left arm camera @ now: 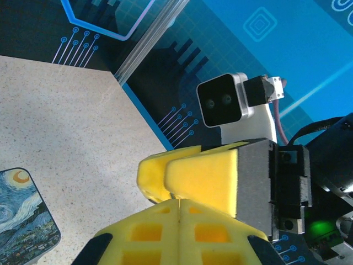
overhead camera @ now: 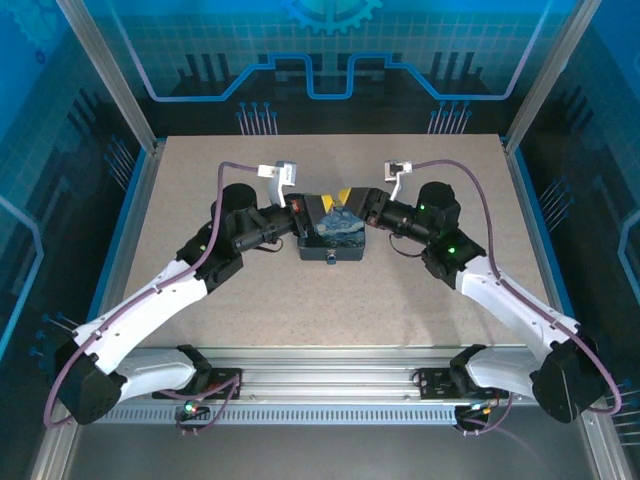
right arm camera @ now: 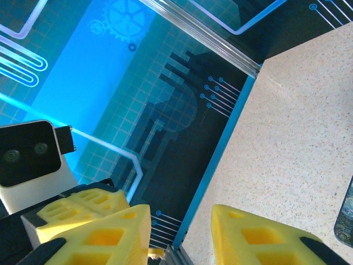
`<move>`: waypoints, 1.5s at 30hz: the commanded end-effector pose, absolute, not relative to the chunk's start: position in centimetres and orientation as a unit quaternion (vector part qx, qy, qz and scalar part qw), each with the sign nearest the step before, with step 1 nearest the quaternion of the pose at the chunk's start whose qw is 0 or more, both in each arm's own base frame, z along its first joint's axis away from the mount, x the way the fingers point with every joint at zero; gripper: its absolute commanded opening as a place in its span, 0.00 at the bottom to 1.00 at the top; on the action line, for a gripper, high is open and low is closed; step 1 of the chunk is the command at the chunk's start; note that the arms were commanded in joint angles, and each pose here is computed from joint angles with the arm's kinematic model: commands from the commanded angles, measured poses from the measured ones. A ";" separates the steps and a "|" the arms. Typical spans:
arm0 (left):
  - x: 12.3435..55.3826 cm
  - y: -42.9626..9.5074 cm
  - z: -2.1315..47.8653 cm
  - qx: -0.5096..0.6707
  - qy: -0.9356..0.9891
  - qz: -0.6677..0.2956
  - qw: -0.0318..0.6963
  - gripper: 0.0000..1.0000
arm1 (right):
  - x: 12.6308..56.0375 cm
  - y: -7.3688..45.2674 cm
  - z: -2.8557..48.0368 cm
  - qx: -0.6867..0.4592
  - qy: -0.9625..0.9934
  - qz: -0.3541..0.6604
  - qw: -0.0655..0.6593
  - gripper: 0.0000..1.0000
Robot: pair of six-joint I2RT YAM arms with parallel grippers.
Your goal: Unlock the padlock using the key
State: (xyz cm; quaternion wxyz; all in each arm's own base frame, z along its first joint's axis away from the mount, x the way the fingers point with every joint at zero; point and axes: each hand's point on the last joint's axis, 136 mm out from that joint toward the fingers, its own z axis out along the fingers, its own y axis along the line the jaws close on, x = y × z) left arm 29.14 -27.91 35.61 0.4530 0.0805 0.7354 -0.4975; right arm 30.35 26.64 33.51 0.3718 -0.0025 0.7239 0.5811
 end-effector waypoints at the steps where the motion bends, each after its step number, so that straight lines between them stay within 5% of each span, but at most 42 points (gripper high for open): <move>1: 28.6 -27.9 36.6 0.079 0.720 -0.508 0.466 0.00 | 29.9 27.3 34.8 -0.018 0.707 0.599 0.376 0.32; 9: 28.6 -27.7 36.2 0.077 0.723 -0.504 0.466 0.00 | 29.6 27.6 36.0 -0.026 0.692 0.617 0.375 0.13; 12: 28.7 -27.6 36.3 0.075 0.722 -0.503 0.469 0.00 | 29.4 27.7 35.6 -0.034 0.703 0.607 0.370 0.26; 32: 27.8 -29.1 35.9 0.109 0.761 -0.505 0.392 0.00 | 24.1 25.8 33.9 -0.261 0.739 0.505 0.361 0.60; 45: 27.0 -29.8 36.8 0.129 0.754 -0.525 0.373 0.00 | 23.9 27.6 34.4 -0.318 0.728 0.506 0.335 0.53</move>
